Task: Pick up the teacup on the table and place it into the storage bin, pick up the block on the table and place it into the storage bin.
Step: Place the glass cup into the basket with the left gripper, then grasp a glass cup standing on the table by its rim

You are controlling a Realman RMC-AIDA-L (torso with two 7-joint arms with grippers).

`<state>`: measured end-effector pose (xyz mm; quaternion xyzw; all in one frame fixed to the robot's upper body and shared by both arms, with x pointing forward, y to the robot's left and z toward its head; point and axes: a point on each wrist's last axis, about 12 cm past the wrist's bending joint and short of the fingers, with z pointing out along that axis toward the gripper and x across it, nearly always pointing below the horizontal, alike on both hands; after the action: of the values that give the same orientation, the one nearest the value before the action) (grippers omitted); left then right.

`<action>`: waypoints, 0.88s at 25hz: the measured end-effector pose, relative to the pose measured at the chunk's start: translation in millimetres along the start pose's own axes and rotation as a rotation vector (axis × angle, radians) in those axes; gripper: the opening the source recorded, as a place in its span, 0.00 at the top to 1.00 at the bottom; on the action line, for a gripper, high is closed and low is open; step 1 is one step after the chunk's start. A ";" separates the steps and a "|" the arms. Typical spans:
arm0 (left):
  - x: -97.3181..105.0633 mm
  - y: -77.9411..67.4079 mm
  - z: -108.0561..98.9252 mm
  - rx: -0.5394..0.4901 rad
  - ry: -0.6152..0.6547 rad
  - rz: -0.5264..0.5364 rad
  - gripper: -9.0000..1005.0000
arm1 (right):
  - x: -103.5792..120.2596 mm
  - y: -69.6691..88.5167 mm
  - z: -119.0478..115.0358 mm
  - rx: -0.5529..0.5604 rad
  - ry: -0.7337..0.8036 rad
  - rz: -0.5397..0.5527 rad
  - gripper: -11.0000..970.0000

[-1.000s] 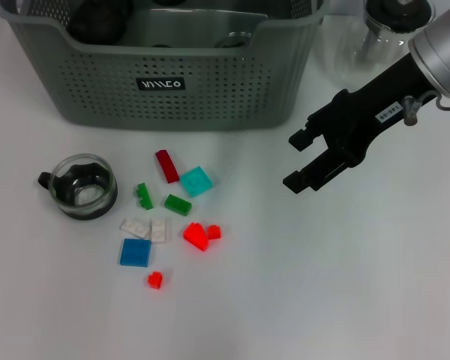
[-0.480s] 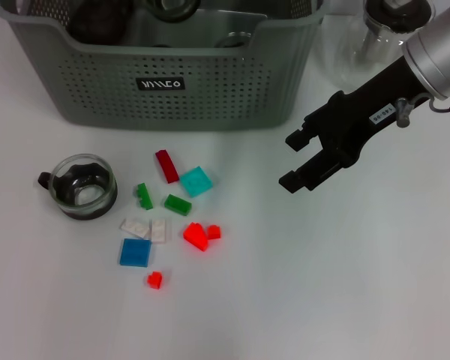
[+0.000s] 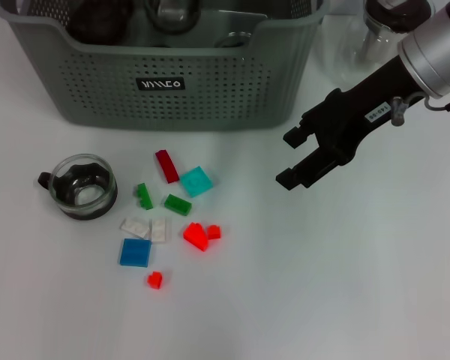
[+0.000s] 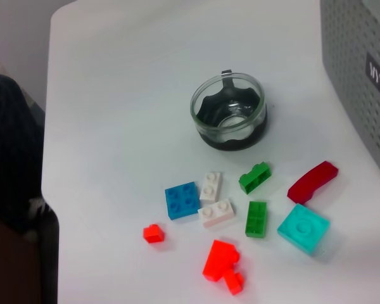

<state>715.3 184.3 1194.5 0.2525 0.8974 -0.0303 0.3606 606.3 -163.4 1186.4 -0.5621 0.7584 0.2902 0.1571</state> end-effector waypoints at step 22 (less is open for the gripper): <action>-17.2 21.9 -78.2 0.166 -0.309 -0.155 0.35 | 5.5 -0.6 0.7 0.001 -0.013 -0.006 0.12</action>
<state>686.9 214.4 1266.4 0.2040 0.8424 -0.1700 0.4688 605.1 -167.3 1182.5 -0.5624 0.7559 0.2928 0.1631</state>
